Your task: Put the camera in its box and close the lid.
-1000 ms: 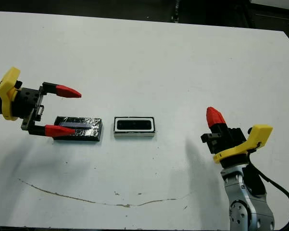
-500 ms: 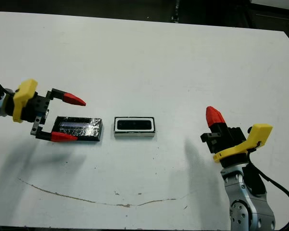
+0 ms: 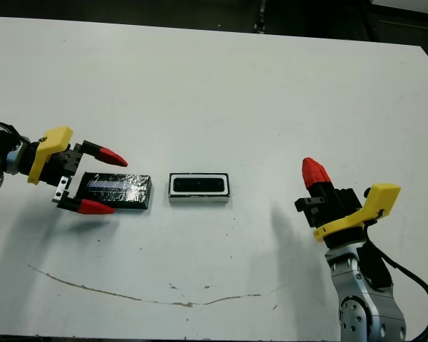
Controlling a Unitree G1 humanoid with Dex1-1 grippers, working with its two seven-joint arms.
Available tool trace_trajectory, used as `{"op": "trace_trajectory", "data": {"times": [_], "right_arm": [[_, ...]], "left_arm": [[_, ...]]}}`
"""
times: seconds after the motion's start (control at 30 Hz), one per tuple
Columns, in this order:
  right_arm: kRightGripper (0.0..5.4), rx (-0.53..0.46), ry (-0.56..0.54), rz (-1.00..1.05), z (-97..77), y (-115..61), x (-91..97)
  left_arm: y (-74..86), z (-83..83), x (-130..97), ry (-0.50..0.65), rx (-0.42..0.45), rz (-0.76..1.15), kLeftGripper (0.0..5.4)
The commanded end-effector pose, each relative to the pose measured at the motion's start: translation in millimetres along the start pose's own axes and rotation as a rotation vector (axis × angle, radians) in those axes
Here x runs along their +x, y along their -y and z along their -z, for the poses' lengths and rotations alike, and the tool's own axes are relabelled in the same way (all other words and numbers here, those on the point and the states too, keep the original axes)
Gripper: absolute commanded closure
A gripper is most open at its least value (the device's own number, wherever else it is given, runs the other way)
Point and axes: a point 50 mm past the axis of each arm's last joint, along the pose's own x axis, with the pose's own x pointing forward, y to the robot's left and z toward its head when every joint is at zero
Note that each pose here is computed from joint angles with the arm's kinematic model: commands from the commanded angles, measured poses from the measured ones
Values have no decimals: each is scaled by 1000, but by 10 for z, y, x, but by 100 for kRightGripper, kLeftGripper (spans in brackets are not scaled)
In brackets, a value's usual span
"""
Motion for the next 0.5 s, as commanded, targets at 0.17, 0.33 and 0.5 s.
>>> {"op": "trace_trajectory", "data": {"times": [0.17, 0.33, 0.5], "right_arm": [[538, -6, -13, 11, 10, 33, -29], [538, -12, -9, 1, 13, 44, -26], [540, 2, -10, -6, 8, 59, -18]], "left_arm": [[-19, 83, -10, 0, -85, -34, 0], [-14, 97, -9, 9, -168, -67, 0], [12, 43, 8, -38, -174, -133, 34]]}}
